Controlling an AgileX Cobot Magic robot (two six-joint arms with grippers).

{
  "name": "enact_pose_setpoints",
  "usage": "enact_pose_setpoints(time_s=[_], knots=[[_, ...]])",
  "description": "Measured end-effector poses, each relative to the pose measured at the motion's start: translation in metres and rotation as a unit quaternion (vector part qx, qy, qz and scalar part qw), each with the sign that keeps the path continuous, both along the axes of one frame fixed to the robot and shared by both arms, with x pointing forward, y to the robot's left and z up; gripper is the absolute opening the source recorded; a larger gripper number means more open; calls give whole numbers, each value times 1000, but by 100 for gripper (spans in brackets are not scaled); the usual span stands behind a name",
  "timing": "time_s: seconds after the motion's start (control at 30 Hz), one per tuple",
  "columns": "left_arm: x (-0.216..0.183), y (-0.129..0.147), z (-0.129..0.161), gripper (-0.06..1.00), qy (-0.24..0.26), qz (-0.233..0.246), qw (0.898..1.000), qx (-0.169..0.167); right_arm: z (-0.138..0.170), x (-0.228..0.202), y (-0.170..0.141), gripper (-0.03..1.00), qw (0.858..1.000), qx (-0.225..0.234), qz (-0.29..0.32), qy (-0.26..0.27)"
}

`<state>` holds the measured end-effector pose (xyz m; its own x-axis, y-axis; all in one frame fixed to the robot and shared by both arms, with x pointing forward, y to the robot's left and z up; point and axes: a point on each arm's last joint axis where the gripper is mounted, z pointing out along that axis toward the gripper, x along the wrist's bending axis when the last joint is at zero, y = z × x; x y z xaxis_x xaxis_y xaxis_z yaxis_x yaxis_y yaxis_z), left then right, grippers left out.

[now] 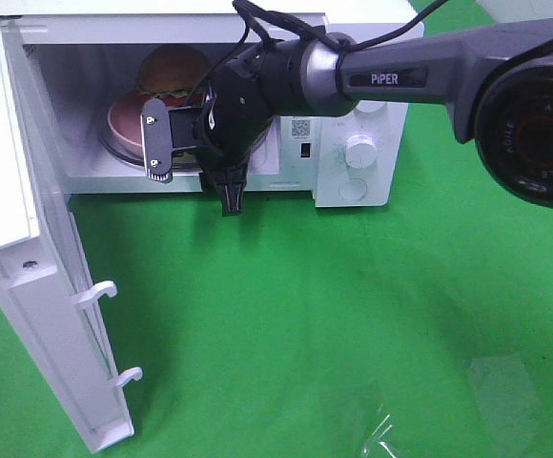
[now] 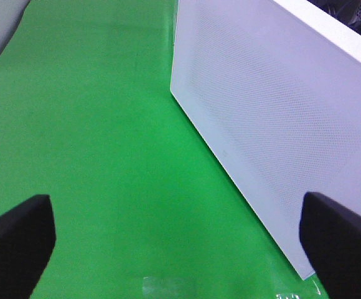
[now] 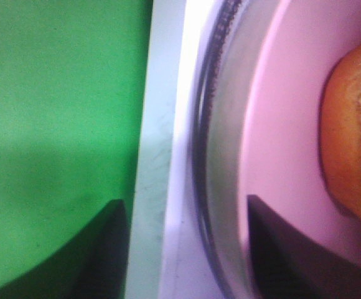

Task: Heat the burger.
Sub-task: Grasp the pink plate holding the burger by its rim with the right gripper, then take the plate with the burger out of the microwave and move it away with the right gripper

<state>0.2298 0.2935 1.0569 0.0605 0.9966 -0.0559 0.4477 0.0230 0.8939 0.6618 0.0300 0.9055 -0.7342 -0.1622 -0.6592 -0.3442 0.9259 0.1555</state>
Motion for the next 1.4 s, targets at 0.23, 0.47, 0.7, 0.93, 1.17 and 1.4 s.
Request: enact_pose_setpoints(time_s=[0.23, 0.47, 0.7, 0.93, 1.17, 1.4], knots=[[0, 0, 0, 99, 0, 0, 1000, 0, 2, 0, 2, 23, 1000, 4, 10, -3], [0, 0, 0, 99, 0, 0, 1000, 0, 0, -10, 7, 7, 1000, -9, 10, 27], [0, 0, 0, 99, 0, 0, 1000, 0, 9, -21, 14, 6, 998, -34, 39, 31], [0, 0, 0, 99, 0, 0, 1000, 0, 16, -34, 9, 6, 996, -64, 48, 43], [0, 0, 0, 99, 0, 0, 1000, 0, 19, -45, -2, 6, 995, -78, 62, 31], [0, 0, 0, 99, 0, 0, 1000, 0, 25, -63, -17, 6, 994, -75, 77, 16]])
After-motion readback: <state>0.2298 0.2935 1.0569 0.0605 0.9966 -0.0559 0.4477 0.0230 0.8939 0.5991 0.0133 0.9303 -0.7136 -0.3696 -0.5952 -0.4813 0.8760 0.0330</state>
